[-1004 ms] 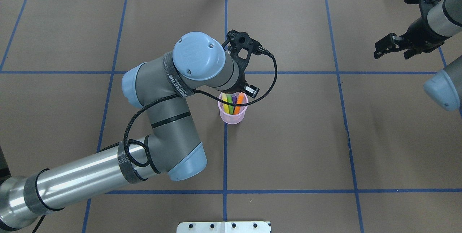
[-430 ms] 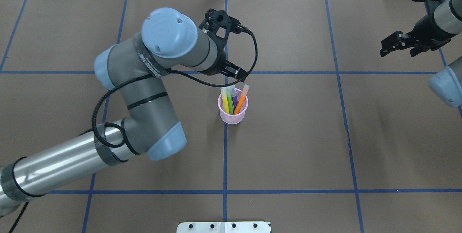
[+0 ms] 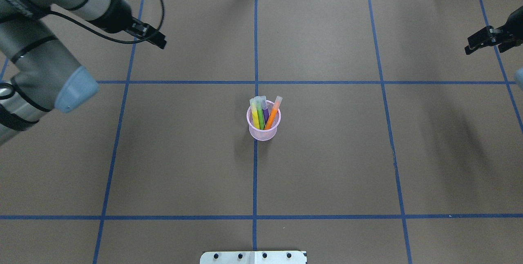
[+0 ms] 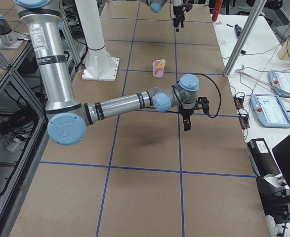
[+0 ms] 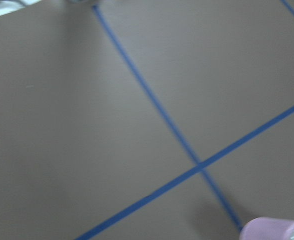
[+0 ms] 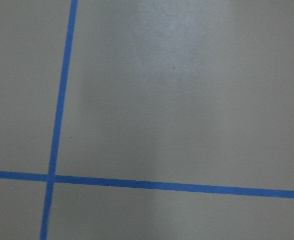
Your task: Collect pens into pen holder
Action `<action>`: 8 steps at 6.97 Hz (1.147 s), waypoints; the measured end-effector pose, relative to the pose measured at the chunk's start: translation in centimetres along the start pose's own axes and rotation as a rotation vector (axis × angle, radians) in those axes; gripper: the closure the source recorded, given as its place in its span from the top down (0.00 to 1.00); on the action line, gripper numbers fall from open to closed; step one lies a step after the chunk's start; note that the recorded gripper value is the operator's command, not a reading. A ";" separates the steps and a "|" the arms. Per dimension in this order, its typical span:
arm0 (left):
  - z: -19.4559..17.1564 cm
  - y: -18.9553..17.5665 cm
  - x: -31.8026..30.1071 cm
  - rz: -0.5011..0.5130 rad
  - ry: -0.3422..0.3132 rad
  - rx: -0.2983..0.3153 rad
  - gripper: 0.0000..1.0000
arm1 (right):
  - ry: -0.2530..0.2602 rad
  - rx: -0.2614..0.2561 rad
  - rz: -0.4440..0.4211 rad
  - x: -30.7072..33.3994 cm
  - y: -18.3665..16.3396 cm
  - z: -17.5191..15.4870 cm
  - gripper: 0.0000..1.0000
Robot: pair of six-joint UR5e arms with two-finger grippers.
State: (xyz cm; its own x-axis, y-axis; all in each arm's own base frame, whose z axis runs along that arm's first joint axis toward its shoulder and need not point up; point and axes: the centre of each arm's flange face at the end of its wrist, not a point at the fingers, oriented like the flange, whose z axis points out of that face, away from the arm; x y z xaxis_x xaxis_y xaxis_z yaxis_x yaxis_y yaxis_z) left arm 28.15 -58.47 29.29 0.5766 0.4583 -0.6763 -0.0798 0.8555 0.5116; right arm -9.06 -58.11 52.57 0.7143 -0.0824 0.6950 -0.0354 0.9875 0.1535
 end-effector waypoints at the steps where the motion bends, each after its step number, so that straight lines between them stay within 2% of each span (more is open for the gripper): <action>1: -0.7 2.8 -7.6 -0.025 -0.062 -0.030 0.99 | -0.007 0.002 -0.032 5.1 0.4 -0.4 0.99; 2: -1.1 5.2 -13.8 -0.062 -0.116 -0.069 0.99 | -0.025 -0.002 -0.050 9.8 0.9 -0.9 0.98; 3: -1.4 7.4 -19.4 -0.143 -0.166 -0.126 0.99 | -0.054 -0.013 -0.044 13.0 1.5 -0.9 0.98; 4: -1.7 9.5 -23.3 -0.235 -0.176 -0.183 0.99 | -0.072 -0.023 -0.029 14.5 1.8 -0.7 0.99; 5: -2.1 11.9 -25.9 -0.312 -0.139 -0.221 0.99 | -0.077 -0.032 -0.012 15.2 2.2 -0.4 0.99; 6: -3.1 14.2 -28.1 -0.367 -0.109 -0.232 0.99 | -0.076 -0.037 -0.002 15.7 2.7 -0.1 0.99; 8: -5.0 16.5 -30.9 -0.402 -0.133 -0.221 0.99 | -0.061 -0.031 -0.007 15.8 2.5 -0.1 0.99</action>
State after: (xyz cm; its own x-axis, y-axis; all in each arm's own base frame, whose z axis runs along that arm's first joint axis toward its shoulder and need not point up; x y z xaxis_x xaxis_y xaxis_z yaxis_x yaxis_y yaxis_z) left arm 4.96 -57.29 55.95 0.6953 0.0583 -0.7164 0.0080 0.9960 0.0888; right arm 2.26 -56.97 63.85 0.6702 -0.0961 0.7360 -0.0086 0.9905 0.1372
